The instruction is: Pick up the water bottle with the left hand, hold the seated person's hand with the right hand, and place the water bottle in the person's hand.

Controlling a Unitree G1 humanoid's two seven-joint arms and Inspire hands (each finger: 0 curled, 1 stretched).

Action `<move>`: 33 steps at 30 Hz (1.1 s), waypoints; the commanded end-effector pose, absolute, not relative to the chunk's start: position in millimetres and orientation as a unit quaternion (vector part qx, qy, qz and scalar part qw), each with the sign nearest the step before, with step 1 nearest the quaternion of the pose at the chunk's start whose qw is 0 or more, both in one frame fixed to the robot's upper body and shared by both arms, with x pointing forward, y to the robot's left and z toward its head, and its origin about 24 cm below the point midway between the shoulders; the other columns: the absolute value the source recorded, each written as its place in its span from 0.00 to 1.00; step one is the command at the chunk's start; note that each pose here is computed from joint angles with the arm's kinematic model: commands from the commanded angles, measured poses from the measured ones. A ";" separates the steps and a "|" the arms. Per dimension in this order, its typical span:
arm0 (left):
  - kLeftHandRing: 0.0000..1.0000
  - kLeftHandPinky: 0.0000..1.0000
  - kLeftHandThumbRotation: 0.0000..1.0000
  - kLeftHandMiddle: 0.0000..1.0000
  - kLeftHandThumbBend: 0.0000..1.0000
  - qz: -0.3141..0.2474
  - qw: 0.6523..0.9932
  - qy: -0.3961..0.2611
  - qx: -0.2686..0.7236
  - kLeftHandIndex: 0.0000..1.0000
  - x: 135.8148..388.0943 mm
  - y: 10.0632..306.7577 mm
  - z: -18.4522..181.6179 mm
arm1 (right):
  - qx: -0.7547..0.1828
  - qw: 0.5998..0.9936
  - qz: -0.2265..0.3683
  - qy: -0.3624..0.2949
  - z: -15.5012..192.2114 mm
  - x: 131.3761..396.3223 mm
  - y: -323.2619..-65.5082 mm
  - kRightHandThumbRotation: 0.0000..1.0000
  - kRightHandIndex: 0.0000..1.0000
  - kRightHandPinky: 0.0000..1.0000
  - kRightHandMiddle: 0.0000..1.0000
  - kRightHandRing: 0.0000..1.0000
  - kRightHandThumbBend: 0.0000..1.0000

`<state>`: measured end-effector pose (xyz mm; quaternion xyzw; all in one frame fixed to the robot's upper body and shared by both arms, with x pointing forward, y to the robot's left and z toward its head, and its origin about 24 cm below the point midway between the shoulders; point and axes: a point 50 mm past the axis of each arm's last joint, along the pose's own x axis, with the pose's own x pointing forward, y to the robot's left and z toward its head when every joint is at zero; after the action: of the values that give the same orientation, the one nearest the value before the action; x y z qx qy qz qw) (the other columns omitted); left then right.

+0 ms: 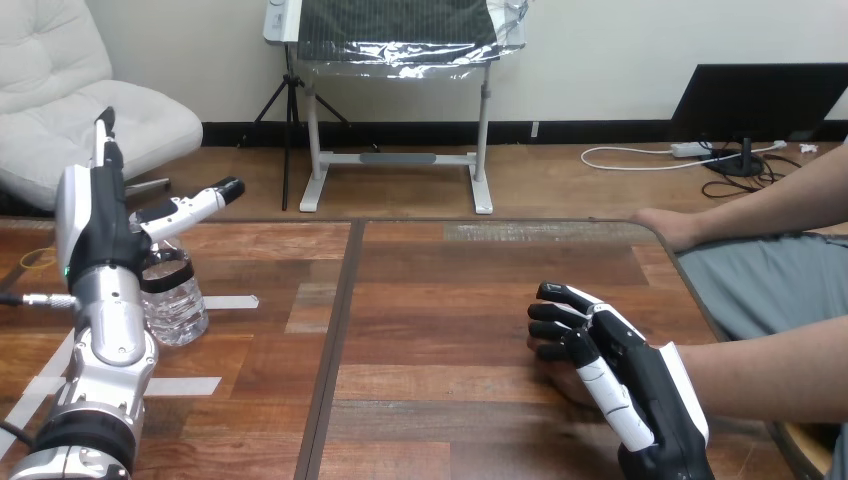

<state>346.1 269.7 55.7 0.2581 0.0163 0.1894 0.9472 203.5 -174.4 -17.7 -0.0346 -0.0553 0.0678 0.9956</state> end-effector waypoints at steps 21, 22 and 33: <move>0.97 0.91 0.33 0.97 0.93 0.215 0.955 0.015 0.205 1.00 352.8 273.1 66.3 | -0.033 0.992 0.069 -0.097 -3.1 212.5 -173.0 0.79 0.79 0.69 0.76 0.74 0.80; 0.98 0.92 0.34 0.97 0.93 0.214 0.956 0.016 0.203 1.00 352.7 272.9 65.8 | -0.033 0.992 0.069 -0.097 -3.2 212.5 -173.0 0.79 0.79 0.69 0.76 0.74 0.80; 1.00 0.95 0.35 1.00 0.90 0.205 0.962 0.029 0.176 1.00 352.7 269.9 61.5 | -0.035 0.992 0.070 -0.098 -3.2 213.0 -173.0 0.79 0.79 0.69 0.76 0.74 0.80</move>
<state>342.3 278.1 47.3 0.1913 0.0542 0.2157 0.9560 202.8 -174.6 -18.1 -0.0345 -0.0543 0.0674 0.9957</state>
